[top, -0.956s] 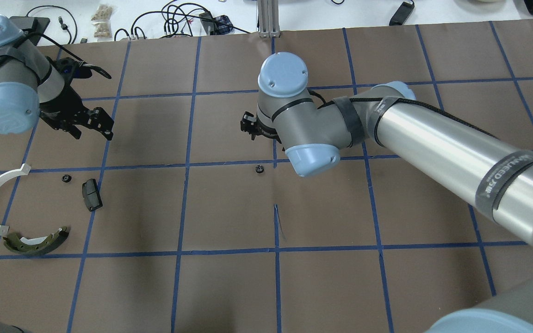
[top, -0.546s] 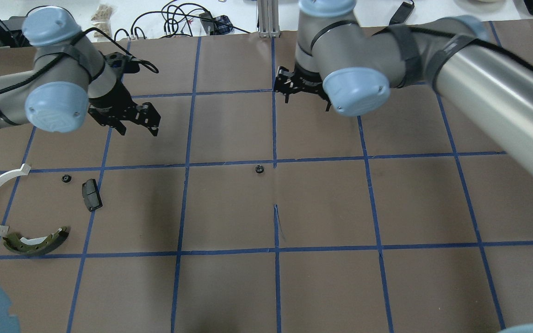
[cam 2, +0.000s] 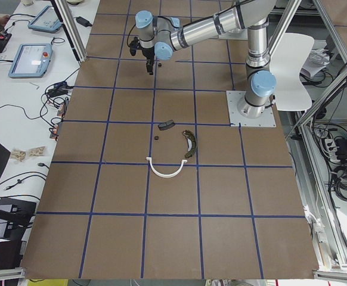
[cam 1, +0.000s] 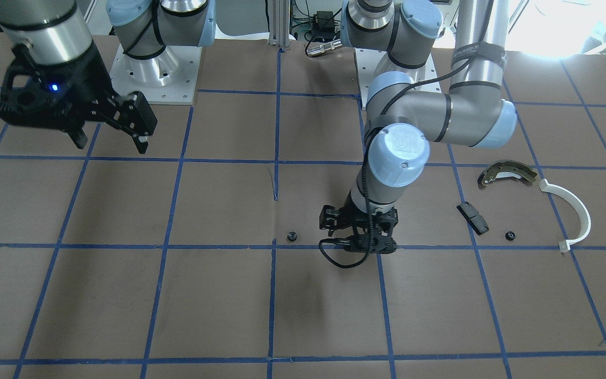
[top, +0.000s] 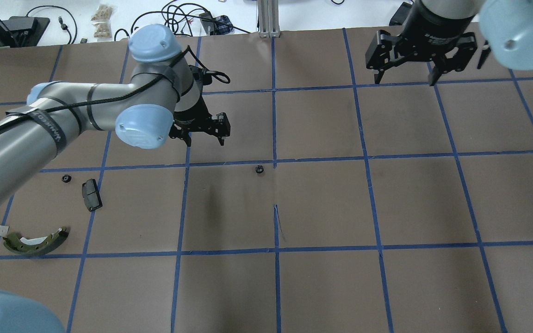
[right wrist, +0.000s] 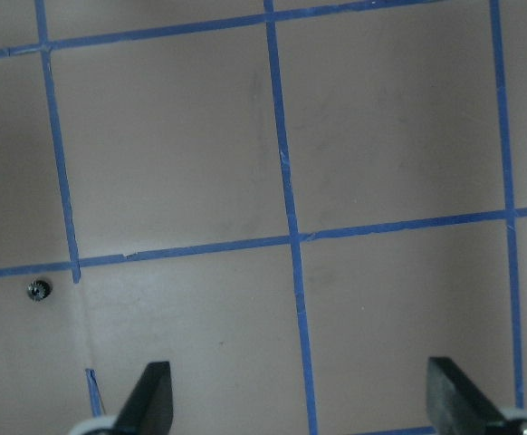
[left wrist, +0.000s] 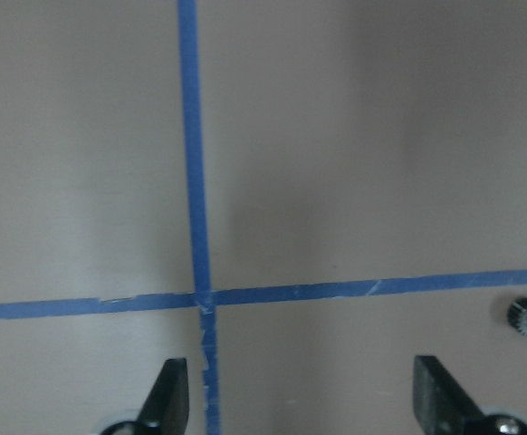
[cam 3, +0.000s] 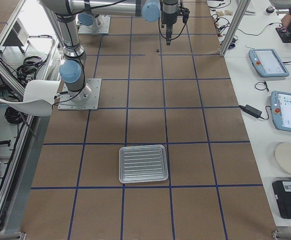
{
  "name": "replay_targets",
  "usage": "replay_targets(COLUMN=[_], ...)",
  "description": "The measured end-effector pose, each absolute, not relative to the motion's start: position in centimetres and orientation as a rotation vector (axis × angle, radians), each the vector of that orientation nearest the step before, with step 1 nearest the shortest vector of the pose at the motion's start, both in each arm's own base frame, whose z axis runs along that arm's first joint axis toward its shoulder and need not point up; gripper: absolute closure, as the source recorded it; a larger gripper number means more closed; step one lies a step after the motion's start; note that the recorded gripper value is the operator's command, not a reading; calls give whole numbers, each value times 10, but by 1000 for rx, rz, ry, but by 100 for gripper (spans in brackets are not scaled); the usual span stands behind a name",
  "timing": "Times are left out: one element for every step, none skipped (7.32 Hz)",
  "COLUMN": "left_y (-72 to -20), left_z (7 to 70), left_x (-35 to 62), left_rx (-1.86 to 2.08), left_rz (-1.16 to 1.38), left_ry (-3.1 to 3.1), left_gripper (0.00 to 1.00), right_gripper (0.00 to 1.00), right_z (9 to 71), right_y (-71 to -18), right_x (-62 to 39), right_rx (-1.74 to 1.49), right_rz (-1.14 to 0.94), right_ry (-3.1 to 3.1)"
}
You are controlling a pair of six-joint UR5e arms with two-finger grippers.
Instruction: Place bearing gear from tray to pile
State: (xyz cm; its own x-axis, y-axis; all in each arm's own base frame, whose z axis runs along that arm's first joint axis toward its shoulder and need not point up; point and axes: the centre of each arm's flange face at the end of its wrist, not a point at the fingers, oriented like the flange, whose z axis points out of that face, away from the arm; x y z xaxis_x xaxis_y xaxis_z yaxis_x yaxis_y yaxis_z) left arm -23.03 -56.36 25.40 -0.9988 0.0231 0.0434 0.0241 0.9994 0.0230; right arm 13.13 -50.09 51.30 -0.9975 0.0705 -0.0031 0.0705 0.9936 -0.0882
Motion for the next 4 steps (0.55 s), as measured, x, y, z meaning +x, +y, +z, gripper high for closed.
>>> replay_targets(left_y=[-555, -547, -542, -541], left_z=[237, 221, 205, 193], left_x=[-266, -291, -306, -315], left_rx=[-2, 36, 79, 125], left_rz=[-18, -5, -7, -5], left_ry=[-3106, -3108, -3109, -3108], left_gripper=[13, 13, 13, 13], right_gripper=[0, 0, 0, 0], right_z=[512, 506, 507, 504], right_y=[-483, -473, -468, -466], right_x=[127, 126, 126, 127], right_rx=[-84, -78, -74, -69], right_rz=[116, 126, 192, 223], right_ry=[-3137, -3137, -3135, -3135])
